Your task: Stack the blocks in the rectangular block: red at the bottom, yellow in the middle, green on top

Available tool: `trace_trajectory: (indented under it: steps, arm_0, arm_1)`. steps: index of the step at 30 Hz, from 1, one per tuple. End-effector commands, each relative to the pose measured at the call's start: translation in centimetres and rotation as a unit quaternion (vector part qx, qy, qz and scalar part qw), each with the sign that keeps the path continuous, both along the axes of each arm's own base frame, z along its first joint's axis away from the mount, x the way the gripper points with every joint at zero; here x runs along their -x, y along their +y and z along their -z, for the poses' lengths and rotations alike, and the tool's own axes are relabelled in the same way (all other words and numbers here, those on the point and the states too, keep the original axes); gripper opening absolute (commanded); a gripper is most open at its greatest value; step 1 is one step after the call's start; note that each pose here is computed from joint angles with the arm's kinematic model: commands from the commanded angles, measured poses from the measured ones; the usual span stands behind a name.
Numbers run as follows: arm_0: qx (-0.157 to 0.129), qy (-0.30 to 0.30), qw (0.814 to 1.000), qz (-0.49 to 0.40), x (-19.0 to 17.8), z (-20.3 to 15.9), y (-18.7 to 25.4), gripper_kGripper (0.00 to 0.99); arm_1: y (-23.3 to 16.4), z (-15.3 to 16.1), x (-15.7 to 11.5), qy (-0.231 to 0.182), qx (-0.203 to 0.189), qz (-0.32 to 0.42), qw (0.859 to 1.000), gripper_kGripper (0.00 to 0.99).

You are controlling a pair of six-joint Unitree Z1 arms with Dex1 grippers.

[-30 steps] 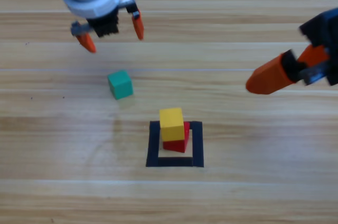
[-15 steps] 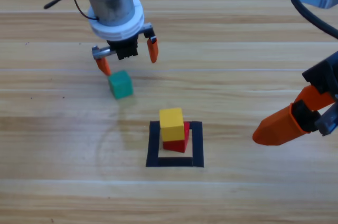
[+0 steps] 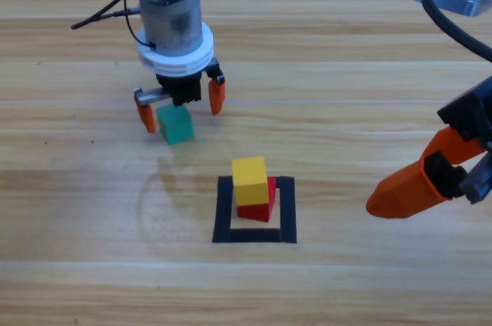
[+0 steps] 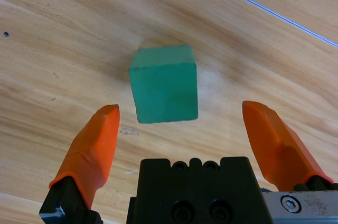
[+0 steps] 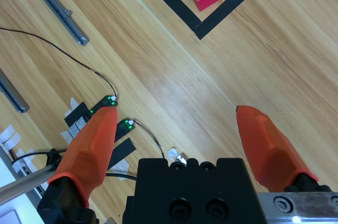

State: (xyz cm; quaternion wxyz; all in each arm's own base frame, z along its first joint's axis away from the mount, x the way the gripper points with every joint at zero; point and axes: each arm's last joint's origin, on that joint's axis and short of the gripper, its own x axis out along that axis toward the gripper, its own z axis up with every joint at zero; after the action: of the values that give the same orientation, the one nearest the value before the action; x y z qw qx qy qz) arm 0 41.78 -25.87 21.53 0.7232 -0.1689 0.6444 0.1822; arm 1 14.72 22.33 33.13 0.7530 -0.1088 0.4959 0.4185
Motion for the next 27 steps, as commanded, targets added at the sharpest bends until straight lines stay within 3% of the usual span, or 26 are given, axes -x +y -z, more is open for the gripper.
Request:
trace_trajectory:
  steps: [1, 20, 23, 27]
  arm_0:
    - [-0.025, 0.023, 0.999, -0.024, -0.8, 2.7, 0.7, 0.989]
    - [-0.028, 0.044, 0.998, -0.035, -2.1, 5.2, 1.5, 0.956]
    - [-0.025, 0.045, 0.998, -0.035, -2.3, 5.5, 1.3, 0.905]
    - [-0.022, 0.051, 0.998, -0.035, -2.7, 6.6, 0.9, 0.756]
  arm_1:
    - [0.3, 1.6, -0.9, 0.015, 0.016, 0.008, 1.000, 0.989]
    - [0.3, 1.8, -1.0, 0.011, 0.026, 0.015, 0.999, 0.989]
    - [0.3, 1.9, -1.1, 0.011, 0.027, 0.015, 0.999, 0.989]
    - [0.4, 1.9, -1.1, 0.011, 0.028, 0.015, 0.999, 0.989]
